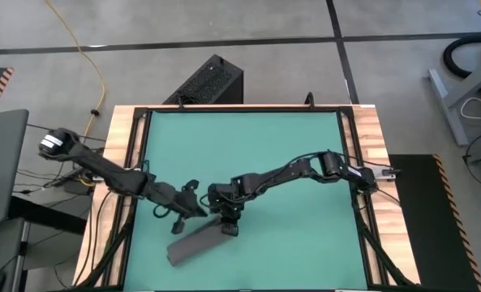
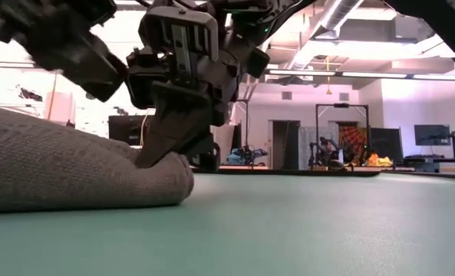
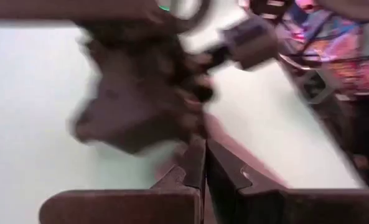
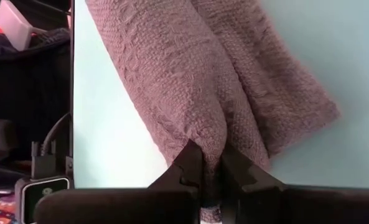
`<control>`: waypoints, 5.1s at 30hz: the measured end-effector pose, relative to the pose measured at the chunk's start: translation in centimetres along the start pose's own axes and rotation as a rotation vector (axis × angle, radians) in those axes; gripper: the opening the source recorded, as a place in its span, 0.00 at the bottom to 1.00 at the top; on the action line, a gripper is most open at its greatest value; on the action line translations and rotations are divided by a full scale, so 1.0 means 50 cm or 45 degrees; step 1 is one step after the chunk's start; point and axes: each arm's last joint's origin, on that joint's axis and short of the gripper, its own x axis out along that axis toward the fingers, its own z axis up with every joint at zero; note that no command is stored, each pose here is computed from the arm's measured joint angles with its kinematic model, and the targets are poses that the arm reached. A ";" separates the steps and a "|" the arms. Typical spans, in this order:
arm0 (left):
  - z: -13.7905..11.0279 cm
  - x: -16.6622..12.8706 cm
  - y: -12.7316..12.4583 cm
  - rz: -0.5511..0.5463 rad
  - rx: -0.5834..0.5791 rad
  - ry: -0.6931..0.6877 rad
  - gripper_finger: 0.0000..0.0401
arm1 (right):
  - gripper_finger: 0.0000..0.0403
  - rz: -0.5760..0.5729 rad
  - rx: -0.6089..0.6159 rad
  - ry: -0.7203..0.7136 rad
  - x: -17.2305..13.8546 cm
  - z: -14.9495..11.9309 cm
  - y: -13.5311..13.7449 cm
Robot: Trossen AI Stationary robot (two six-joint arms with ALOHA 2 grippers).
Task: Roll towel
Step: Roll the gray towel
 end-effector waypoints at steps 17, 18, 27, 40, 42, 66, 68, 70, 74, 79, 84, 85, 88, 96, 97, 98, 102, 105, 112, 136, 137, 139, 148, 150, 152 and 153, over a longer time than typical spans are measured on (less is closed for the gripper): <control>-0.103 -0.020 -0.133 -0.022 -0.273 0.334 0.00 | 0.10 0.096 0.041 0.026 -0.013 0.006 -0.025; -0.111 -0.019 -0.138 -0.018 -0.285 0.356 0.00 | 0.11 0.096 0.028 0.025 -0.013 0.006 -0.025; -0.176 0.011 -0.155 0.020 -0.335 0.550 0.00 | 0.36 0.133 0.026 -0.014 -0.036 0.030 -0.031; -0.181 0.000 -0.173 -0.047 -0.321 0.575 0.00 | 0.54 -0.175 -0.055 -0.046 -0.127 0.059 0.068; -0.182 -0.001 -0.175 -0.050 -0.318 0.579 0.00 | 0.54 -0.209 -0.187 -0.176 -0.118 0.055 0.142; -0.138 -0.011 -0.244 -0.290 -0.283 0.591 0.00 | 0.42 -0.259 -0.389 -0.200 0.048 0.042 0.091; -0.146 -0.010 -0.247 -0.261 -0.286 0.586 0.00 | 0.41 -0.221 -0.402 -0.181 0.037 0.049 0.072; -0.153 -0.005 -0.247 -0.220 -0.273 0.568 0.00 | 0.40 -0.164 -0.413 -0.163 0.025 0.058 0.051; -0.158 0.005 -0.245 -0.173 -0.246 0.526 0.00 | 0.39 -0.075 -0.352 -0.154 -0.005 0.076 0.005; -0.151 -0.013 -0.240 -0.153 -0.226 0.546 0.00 | 0.38 0.008 -0.247 -0.090 -0.066 0.080 0.002; -0.132 -0.038 -0.211 0.051 -0.126 0.463 0.00 | 0.38 -0.084 -0.247 -0.085 -0.081 0.068 0.056; -0.125 -0.039 -0.201 0.096 -0.101 0.434 0.00 | 0.38 -0.127 -0.239 -0.097 -0.077 0.065 0.066; -0.098 -0.030 -0.162 0.185 -0.031 0.394 0.00 | 0.38 -0.233 -0.209 -0.124 -0.056 0.051 0.102; -0.022 -0.018 -0.061 0.271 0.173 0.284 0.00 | 0.38 -0.136 -0.421 -0.599 0.013 0.028 0.302; -0.016 -0.018 -0.051 0.280 0.190 0.278 0.00 | 0.37 -0.152 -0.439 -0.681 0.021 0.029 0.315; -0.011 -0.017 -0.040 0.289 0.204 0.276 0.00 | 0.37 -0.169 -0.454 -0.742 0.025 0.028 0.325; -0.005 -0.004 -0.006 0.296 0.210 0.308 0.00 | 0.32 -0.244 -0.430 -0.837 0.075 0.028 0.305; -0.017 0.011 0.004 0.307 0.213 0.368 0.00 | 0.28 -0.284 -0.411 -0.820 0.111 0.021 0.282; -0.059 0.064 0.007 0.255 0.202 0.490 0.00 | 0.17 -0.376 -0.445 -0.723 0.166 -0.020 0.283; -0.035 0.003 -0.031 0.165 0.131 0.444 0.00 | 0.15 -0.425 -0.555 -0.530 0.103 -0.033 0.313; -0.039 0.004 -0.041 0.145 0.137 0.446 0.00 | 0.15 -0.420 -0.553 -0.548 0.099 -0.029 0.313; -0.049 0.011 -0.063 0.094 0.146 0.444 0.00 | 0.15 -0.407 -0.553 -0.567 0.097 -0.026 0.315; -0.099 0.050 -0.092 0.124 0.166 0.516 0.00 | 0.15 -0.245 -0.573 -0.670 0.107 -0.010 0.320; -0.096 0.053 -0.094 0.107 0.157 0.496 0.00 | 0.15 -0.231 -0.565 -0.666 0.123 -0.012 0.314; -0.097 0.052 -0.095 0.085 0.153 0.508 0.00 | 0.15 -0.250 -0.543 -0.606 0.142 -0.024 0.305; -0.098 0.051 -0.095 0.079 0.148 0.524 0.00 | 0.15 -0.243 -0.533 -0.597 0.154 -0.028 0.301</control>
